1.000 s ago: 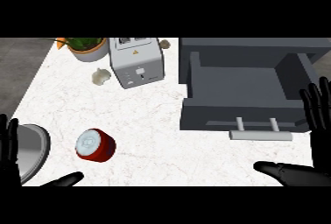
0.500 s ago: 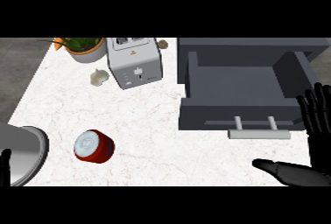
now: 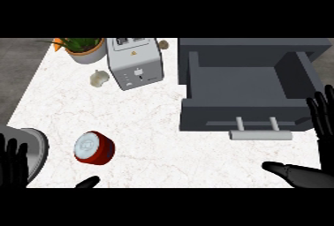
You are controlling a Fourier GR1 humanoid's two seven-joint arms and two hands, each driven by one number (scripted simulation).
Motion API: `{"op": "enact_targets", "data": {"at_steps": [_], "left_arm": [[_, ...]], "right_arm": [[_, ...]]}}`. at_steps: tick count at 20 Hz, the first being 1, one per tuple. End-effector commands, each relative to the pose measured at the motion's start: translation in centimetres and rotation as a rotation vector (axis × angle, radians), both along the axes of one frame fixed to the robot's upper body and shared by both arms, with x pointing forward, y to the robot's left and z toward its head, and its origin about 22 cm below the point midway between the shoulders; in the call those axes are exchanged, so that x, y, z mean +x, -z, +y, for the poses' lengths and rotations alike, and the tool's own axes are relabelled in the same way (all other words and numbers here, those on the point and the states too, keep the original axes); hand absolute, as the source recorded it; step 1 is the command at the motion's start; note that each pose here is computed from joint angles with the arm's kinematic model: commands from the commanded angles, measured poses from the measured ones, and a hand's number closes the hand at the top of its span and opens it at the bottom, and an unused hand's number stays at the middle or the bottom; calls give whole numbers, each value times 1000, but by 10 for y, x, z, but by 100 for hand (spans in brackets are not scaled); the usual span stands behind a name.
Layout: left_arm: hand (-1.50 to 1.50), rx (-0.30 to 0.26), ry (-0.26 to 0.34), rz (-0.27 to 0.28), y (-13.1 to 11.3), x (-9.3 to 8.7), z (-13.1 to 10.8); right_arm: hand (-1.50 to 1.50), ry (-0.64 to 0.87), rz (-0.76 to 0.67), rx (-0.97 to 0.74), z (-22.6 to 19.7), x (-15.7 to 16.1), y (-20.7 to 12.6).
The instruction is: Pick up the can, place it into the drawer and close the drawer
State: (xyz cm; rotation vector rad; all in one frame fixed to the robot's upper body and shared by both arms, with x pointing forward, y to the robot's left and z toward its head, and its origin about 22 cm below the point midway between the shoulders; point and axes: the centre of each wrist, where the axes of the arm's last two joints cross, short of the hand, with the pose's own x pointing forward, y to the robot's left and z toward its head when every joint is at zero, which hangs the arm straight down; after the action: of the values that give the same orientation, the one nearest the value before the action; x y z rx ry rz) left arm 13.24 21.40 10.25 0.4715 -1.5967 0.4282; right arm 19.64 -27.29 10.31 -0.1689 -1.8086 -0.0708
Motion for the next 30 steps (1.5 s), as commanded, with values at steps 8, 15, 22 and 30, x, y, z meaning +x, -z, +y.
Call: {"op": "enact_targets", "data": {"at_steps": [8,15,22,30], "left_arm": [[-150,-17,-16,67,55,33,-1],[-150,16,-77,125,115,15,-25],[-150,-11,-130,152,144,17,-6],[-150,-31,-126,150,177,27,17]], "right_arm": [[-150,11,-20,-27,-25,-7,-9],[-150,3,-5,-7,-30,-21,-10],[-150,16,-8,-28,-20,-41,-13],[-150,16,-17,-18,-25,-43,-23]]}}
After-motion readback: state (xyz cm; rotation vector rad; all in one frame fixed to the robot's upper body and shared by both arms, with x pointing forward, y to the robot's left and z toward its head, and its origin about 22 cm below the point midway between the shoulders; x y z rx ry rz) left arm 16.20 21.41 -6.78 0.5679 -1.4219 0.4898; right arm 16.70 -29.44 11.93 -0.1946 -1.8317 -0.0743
